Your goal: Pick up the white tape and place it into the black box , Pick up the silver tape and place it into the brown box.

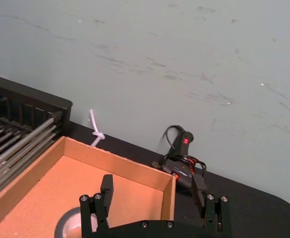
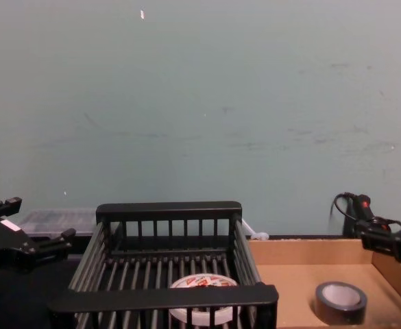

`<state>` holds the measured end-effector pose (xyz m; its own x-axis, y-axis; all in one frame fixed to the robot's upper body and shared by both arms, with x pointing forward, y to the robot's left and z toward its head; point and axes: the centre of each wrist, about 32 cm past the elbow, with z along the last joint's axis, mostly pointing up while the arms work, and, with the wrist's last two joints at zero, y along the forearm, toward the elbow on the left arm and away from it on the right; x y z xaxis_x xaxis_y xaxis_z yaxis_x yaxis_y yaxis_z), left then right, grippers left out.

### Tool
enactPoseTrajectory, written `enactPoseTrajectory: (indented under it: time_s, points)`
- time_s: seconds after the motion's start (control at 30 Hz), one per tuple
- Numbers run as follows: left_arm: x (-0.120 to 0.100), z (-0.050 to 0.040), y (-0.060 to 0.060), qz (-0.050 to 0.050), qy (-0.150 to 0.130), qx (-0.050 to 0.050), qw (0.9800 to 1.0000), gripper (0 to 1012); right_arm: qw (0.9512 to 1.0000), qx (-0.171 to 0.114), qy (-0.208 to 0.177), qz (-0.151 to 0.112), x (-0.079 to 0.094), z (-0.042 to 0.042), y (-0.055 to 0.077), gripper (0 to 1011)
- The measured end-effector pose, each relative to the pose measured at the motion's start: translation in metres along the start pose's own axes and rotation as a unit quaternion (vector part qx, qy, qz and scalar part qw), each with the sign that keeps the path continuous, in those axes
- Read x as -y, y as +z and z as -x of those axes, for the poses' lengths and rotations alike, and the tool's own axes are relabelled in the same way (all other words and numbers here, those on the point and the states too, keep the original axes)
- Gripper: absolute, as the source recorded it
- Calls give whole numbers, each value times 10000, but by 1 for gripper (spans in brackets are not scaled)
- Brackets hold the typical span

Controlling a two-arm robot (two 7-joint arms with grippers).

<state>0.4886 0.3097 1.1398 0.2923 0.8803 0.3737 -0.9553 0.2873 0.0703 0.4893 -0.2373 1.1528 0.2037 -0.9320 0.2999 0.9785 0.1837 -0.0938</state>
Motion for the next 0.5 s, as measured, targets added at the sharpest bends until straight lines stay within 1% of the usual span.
enactPoseTrajectory:
  time_s: [0.23,0.5]
  points:
    - [0,0,0,0,0,0,10000,1001,9999,32,-127,22,17,38,-72,1002]
    - [0,0,0,0,0,0,10000,1001,9999,14,-151,38,26,47,-85,1002]
